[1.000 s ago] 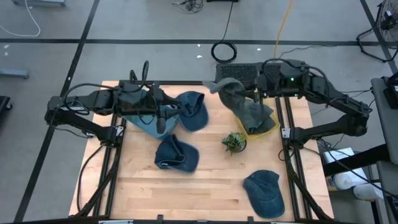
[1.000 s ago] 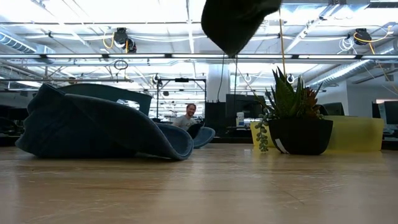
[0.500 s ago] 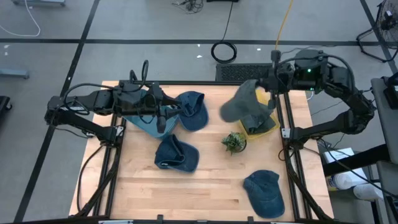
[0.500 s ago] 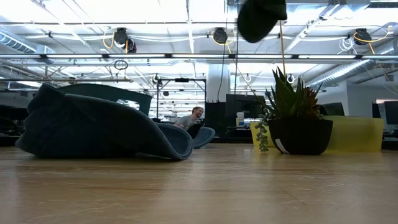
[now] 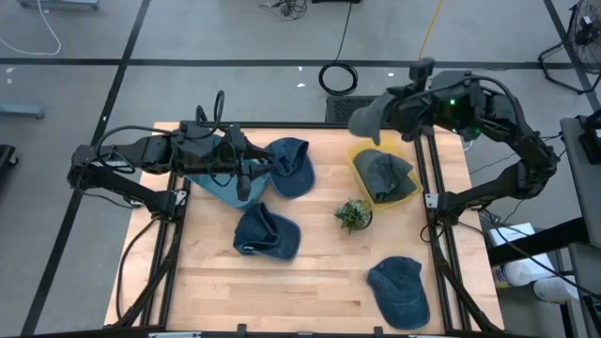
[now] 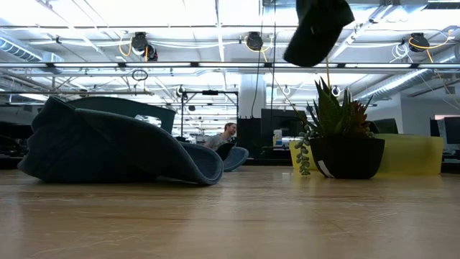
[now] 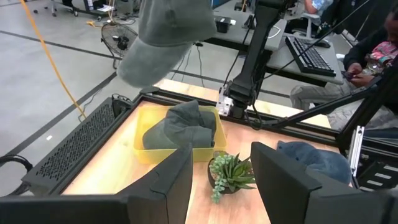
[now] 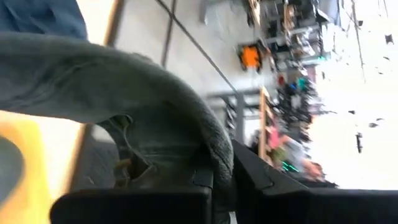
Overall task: Pick & Place hat
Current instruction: Put the gray cap into the yellow bin
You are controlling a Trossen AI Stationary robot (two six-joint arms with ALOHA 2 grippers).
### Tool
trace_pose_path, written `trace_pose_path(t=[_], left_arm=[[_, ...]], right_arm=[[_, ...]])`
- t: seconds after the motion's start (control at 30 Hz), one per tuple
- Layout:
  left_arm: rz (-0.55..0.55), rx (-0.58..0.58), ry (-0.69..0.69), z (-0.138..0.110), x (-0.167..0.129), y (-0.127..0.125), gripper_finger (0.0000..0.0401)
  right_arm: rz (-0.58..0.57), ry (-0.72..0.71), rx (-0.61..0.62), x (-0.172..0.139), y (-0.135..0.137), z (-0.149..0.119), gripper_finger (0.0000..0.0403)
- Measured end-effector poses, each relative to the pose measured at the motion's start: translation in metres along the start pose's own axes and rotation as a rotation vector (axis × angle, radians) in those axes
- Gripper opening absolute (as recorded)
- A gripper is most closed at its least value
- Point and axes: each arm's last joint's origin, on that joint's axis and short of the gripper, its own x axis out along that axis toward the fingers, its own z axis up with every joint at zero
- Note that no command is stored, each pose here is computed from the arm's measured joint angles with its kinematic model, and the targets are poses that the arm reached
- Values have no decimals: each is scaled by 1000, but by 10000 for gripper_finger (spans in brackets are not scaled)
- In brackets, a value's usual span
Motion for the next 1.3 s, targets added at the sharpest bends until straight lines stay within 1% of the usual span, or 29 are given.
trace_pose_path(t=[0.27, 0.37, 0.57, 0.63, 0.73, 0.93, 1.07, 1.17, 1.3], left_arm=[[9, -17, 2, 0, 0, 2, 171], [21, -25, 9, 0, 1, 5, 170], [-15, -49, 22, 0, 2, 8, 170], [-24, -56, 32, -1, 2, 8, 170], [-25, -62, 35, -1, 2, 8, 170], [-27, -74, 37, -1, 2, 8, 170], [-28, -74, 38, -1, 2, 8, 170], [-38, -74, 40, -1, 2, 7, 170], [-53, -74, 44, -1, 2, 7, 170]], right_arm=[[-81, 162, -179, -2, -3, -5, 12], [-105, 197, -223, -5, -5, -7, 12], [-150, 280, -309, -7, -9, -9, 12], [-163, 286, -300, -8, -10, -9, 12], [-159, 288, -254, -9, -8, -10, 12], [-82, 321, -197, -6, 2, -15, 12], [-75, 337, -147, -2, 6, -14, 11], [-51, 354, -155, 7, 15, -13, 11], [7, 386, -205, 27, 38, -14, 11]])
